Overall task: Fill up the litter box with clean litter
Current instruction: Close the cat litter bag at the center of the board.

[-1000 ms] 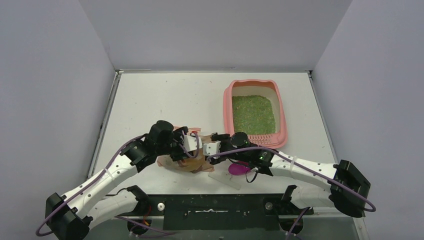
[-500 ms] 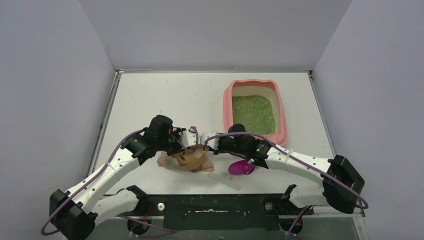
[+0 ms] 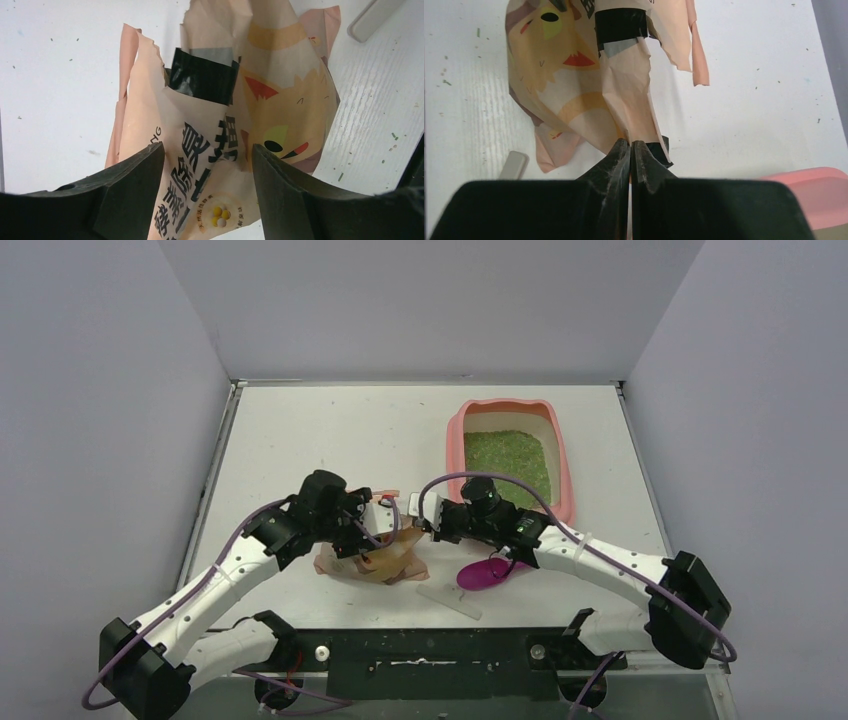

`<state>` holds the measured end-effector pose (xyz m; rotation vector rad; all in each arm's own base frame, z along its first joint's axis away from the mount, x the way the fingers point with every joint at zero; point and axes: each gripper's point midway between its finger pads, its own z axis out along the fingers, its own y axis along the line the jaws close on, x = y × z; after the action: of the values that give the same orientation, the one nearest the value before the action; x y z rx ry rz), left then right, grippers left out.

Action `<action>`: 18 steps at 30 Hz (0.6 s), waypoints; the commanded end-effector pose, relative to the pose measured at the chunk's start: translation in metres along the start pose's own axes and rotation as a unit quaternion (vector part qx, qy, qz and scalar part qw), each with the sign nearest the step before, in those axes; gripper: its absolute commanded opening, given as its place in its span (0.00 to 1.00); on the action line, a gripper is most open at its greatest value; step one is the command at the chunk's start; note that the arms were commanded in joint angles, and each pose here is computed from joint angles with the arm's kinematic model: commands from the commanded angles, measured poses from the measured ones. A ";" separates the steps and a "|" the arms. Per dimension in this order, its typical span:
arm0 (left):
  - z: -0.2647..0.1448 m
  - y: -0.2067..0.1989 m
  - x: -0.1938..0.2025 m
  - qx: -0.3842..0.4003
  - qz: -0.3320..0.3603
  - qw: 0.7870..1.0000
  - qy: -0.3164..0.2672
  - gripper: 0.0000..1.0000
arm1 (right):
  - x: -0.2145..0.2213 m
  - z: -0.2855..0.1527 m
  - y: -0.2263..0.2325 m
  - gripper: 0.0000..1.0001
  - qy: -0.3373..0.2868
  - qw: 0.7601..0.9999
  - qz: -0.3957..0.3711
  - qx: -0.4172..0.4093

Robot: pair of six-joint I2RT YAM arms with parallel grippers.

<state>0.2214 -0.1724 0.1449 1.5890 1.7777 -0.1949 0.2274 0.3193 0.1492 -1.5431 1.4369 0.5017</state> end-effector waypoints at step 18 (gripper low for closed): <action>-0.012 0.028 -0.009 -0.044 -0.017 0.999 -0.007 0.00 | -0.037 -0.040 -0.006 0.20 -0.093 0.992 0.044 0.066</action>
<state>0.2239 -0.1794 0.1400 1.6007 1.8191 -0.2616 0.2054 0.3042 0.1576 -1.3939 1.4724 0.6068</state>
